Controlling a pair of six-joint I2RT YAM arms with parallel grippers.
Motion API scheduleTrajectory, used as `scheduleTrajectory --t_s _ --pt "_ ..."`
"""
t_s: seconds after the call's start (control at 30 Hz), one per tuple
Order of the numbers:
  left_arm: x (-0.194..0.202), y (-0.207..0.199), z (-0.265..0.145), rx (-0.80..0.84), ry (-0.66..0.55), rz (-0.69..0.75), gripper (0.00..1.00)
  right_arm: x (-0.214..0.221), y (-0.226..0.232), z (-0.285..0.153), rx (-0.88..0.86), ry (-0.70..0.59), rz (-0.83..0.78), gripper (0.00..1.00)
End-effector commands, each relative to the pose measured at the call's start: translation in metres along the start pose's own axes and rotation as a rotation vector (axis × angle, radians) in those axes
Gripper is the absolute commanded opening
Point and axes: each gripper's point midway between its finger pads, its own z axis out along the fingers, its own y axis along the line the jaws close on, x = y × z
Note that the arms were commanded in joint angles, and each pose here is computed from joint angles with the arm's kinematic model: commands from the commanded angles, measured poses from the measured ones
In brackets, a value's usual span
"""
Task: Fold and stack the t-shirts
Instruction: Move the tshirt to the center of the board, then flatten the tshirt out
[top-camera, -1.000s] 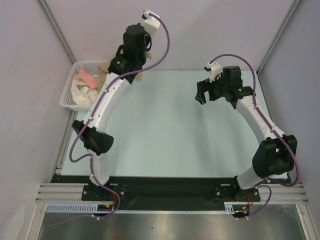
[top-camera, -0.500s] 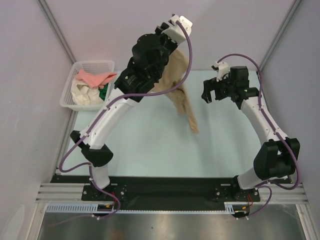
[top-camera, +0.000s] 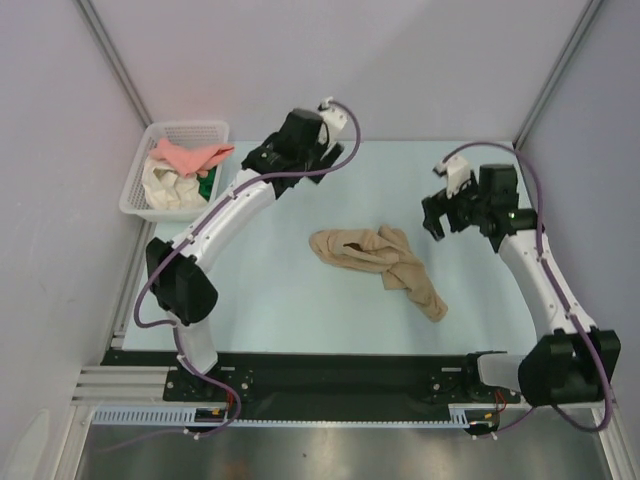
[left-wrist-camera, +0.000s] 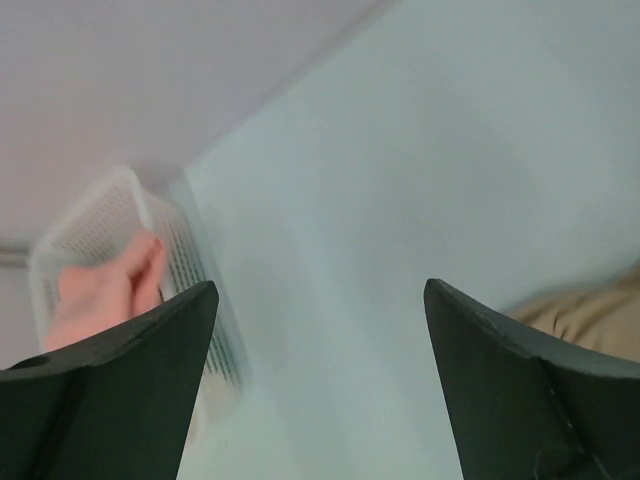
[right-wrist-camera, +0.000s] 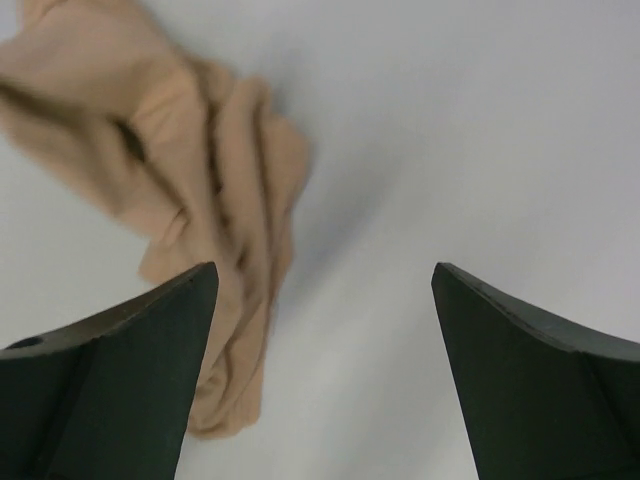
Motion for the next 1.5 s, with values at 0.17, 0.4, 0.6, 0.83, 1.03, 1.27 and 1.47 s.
scheduleTrajectory --t_s 0.17,0.4,0.6,0.83,1.03,1.27,1.47 --pt "0.092 -0.047 -0.005 0.230 0.207 -0.022 0.88 0.095 0.121 -0.041 -0.391 0.180 -0.338 0.85" --pt "0.109 -0.057 0.007 0.241 0.258 -0.041 0.85 0.152 0.142 -0.043 -0.458 0.318 -0.425 0.74" --pt "0.109 -0.060 0.013 0.255 0.268 -0.057 0.86 0.165 0.134 -0.021 -0.412 0.323 -0.472 0.77" --pt "0.109 -0.087 0.005 0.420 0.280 -0.057 0.85 0.158 0.115 0.020 -0.323 0.330 -0.503 0.76" --pt "0.109 -0.112 -0.025 0.588 0.280 -0.056 0.84 0.148 0.094 0.032 -0.248 0.366 -0.457 0.01" --pt "0.100 -0.160 -0.063 0.820 0.263 -0.028 0.85 0.102 0.065 0.019 -0.157 0.270 -0.400 0.00" --pt "0.103 -0.200 -0.060 0.920 0.322 -0.029 0.82 0.078 0.060 0.016 -0.141 0.216 -0.377 0.00"
